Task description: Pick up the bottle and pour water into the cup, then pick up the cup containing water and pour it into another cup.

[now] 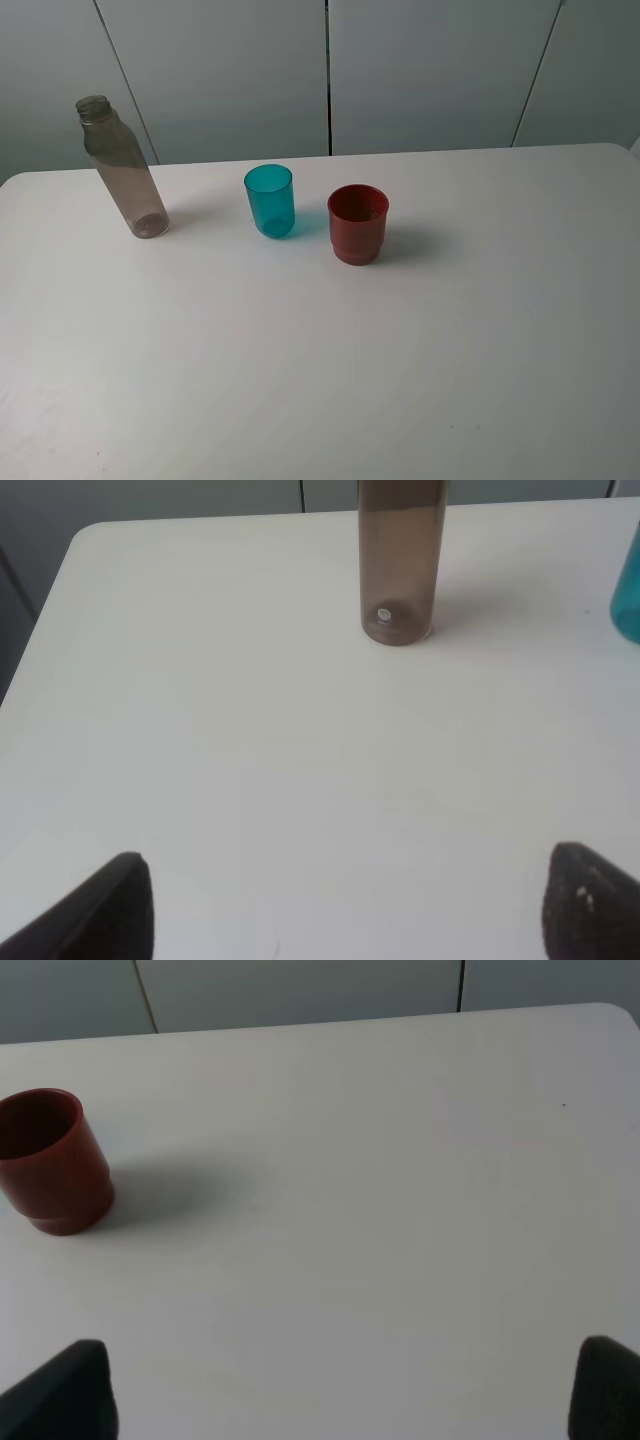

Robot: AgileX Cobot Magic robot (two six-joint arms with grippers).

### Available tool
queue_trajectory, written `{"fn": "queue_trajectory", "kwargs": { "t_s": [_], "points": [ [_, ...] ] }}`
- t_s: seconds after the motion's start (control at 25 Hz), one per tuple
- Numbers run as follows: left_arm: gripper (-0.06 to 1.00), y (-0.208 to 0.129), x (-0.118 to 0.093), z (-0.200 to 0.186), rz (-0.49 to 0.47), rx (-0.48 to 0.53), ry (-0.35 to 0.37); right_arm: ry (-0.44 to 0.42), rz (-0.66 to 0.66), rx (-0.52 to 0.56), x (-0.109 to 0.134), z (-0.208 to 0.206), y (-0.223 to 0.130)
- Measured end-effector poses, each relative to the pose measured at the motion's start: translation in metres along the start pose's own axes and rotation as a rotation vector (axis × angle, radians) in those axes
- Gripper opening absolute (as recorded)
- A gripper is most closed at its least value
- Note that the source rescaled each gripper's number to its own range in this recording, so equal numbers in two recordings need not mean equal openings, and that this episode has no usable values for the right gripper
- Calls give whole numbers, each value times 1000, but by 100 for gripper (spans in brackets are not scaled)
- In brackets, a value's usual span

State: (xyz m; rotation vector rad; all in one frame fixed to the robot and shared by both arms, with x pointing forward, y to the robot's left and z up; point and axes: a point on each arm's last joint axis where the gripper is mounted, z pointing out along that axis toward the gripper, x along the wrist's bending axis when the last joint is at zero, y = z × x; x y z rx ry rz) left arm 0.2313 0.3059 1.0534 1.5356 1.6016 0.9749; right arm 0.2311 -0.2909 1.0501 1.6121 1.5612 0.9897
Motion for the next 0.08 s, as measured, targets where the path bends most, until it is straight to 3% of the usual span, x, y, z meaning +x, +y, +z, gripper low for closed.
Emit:
{"fn": "queue_trajectory", "kwargs": {
  "t_s": [0.08],
  "points": [
    [97, 0, 0, 0, 0, 0, 0, 0, 0, 0, 0, 0, 0]
  ]
}}
